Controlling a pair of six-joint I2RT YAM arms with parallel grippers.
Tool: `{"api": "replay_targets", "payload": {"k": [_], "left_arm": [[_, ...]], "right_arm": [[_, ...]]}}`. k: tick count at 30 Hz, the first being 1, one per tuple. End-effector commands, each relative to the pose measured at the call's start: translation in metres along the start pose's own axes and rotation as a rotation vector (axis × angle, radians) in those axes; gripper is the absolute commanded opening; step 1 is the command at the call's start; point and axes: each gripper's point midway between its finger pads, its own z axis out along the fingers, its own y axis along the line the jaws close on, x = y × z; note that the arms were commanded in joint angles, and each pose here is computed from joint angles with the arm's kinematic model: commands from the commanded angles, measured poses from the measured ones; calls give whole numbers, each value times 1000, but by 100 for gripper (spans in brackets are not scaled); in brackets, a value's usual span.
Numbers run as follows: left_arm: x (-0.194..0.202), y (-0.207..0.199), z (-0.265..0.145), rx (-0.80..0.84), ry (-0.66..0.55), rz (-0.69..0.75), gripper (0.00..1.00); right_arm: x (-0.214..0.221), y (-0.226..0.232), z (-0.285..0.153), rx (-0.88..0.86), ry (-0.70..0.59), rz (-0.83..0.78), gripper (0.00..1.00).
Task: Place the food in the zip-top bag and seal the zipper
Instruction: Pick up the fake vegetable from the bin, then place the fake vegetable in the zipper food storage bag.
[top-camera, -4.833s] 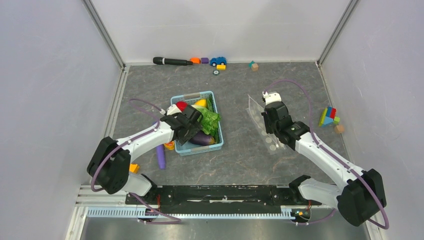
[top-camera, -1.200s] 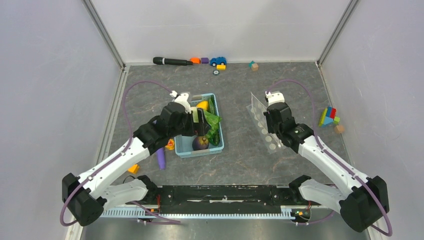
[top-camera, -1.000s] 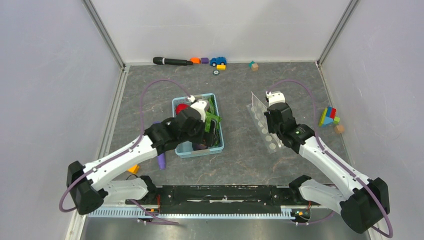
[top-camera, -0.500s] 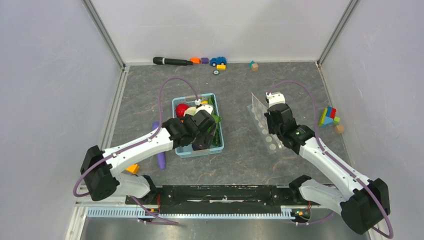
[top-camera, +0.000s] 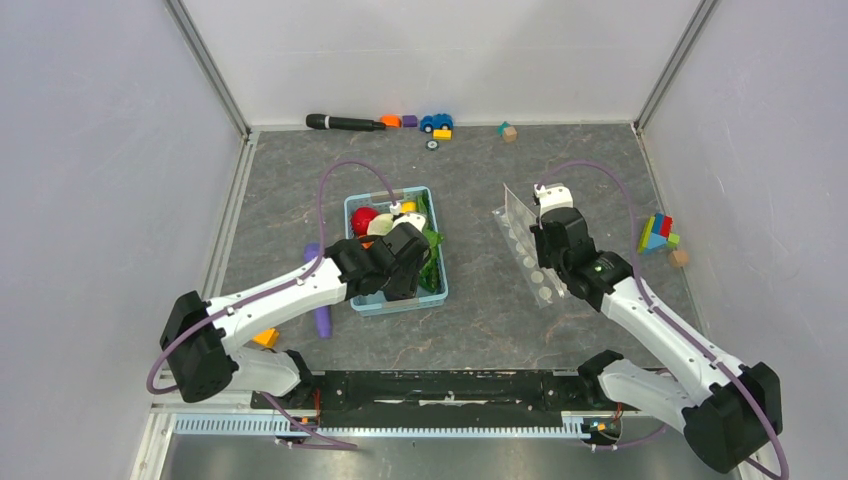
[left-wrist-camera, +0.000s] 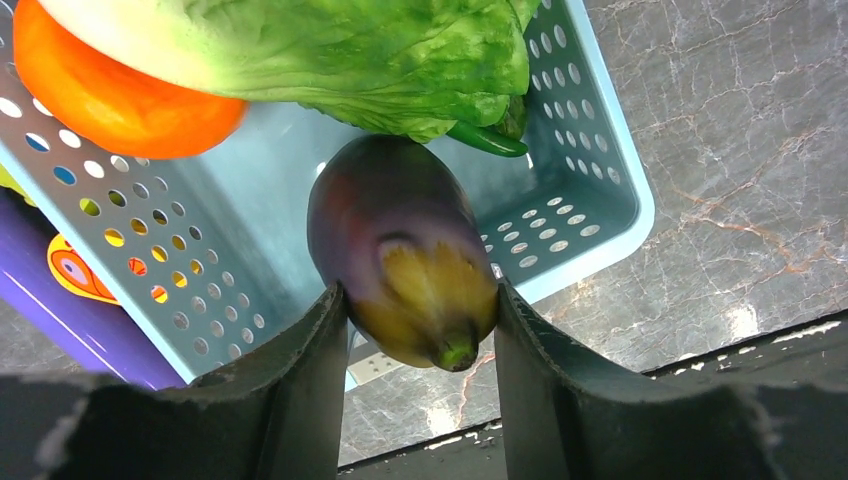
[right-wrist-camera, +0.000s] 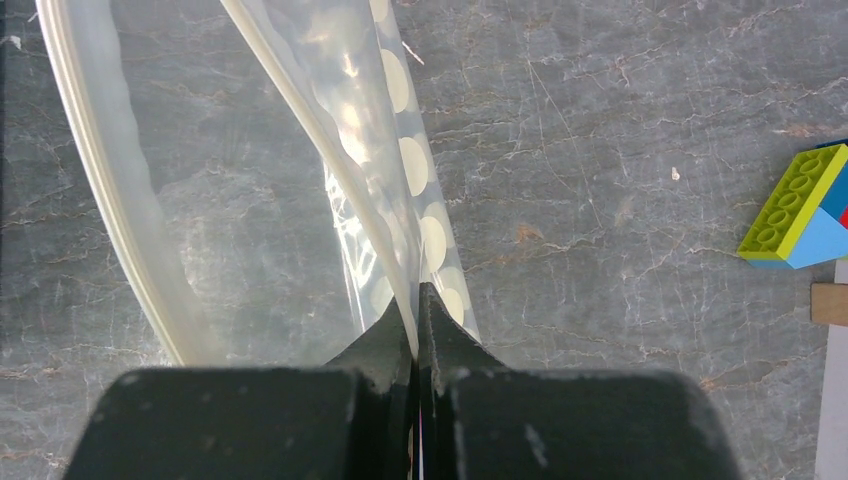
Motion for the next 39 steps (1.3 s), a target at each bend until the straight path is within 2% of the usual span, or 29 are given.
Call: {"api": "replay_targets", "payload": {"k": [1, 3, 7, 18, 23, 25, 32, 35, 39], "left_arm": [[-3, 1, -5, -11, -15, -40, 18], [-9, 4, -12, -26, -39, -54, 2], [-36, 4, -38, 11, -149, -93, 2], [-101, -38, -153, 515, -610, -95, 2], [-132, -69, -193, 709, -753, -59, 2], [-145, -85, -193, 754, -763, -42, 2], [-196, -117, -158, 715, -731, -127, 2], [-201, -134, -143, 770, -673, -137, 2], [-206, -147, -135, 821, -652, -150, 2]], "right_arm": [[-13, -1, -6, -8, -55, 23, 0], [-14, -2, -8, -10, -56, 23, 0], [-13, -2, -9, -13, -50, 21, 0], [-19, 0, -13, -26, -67, 32, 0], [-24, 7, -16, -72, -88, 44, 0], [-27, 12, -17, -103, -100, 47, 0], [-38, 23, -24, -178, -148, 57, 0], [-40, 27, -25, -198, -155, 58, 0], [-41, 31, -25, -221, -159, 59, 0]]}}
